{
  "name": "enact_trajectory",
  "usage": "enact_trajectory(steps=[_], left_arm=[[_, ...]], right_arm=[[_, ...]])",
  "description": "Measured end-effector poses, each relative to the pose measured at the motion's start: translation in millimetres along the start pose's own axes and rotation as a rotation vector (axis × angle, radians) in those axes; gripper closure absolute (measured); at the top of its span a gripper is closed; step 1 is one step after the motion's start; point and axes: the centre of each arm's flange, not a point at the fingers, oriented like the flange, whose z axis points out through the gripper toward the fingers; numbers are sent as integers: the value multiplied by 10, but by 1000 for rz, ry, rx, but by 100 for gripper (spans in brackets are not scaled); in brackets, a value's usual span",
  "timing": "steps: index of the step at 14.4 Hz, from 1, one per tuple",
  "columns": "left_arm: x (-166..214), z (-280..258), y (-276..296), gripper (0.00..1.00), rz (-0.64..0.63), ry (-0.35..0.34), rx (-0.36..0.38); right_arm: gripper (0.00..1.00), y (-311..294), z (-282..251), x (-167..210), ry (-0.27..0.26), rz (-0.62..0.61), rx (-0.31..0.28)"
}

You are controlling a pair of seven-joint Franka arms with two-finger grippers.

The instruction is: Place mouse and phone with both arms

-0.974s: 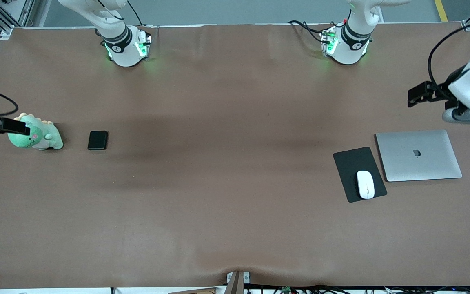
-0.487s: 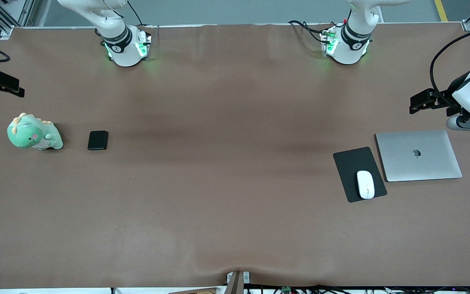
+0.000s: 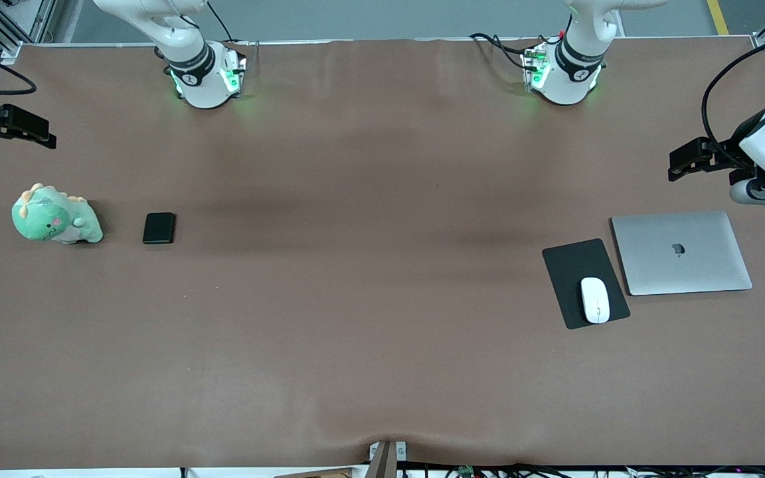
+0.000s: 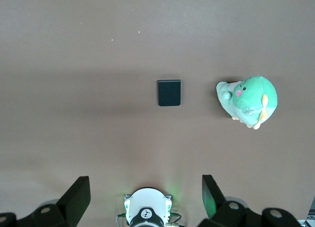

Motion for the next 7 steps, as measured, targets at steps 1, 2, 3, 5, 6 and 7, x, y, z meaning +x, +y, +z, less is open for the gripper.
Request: enact_trajectory(steps=[1,2,3,5,6,7], left_arm=[[-1,-2,3,0,1,0,0],[-1,-2,4,0,1,0,0],[-1,-2,8,0,1,0,0],[-1,-3,17,0,3,0,0],[-1,-2,16,0,3,0,0],[-1,-2,13,0,2,0,0]], right_arm=[[0,-1,5,-24,0,0,0],[0,-1,2,-37,1,0,0],[0,-1,-1,-48,1,0,0],[0,-2,-3,-62,2,0,0],[0,-2,-4,-66,3,0,0],[0,-2,-1,-68,3,0,0]])
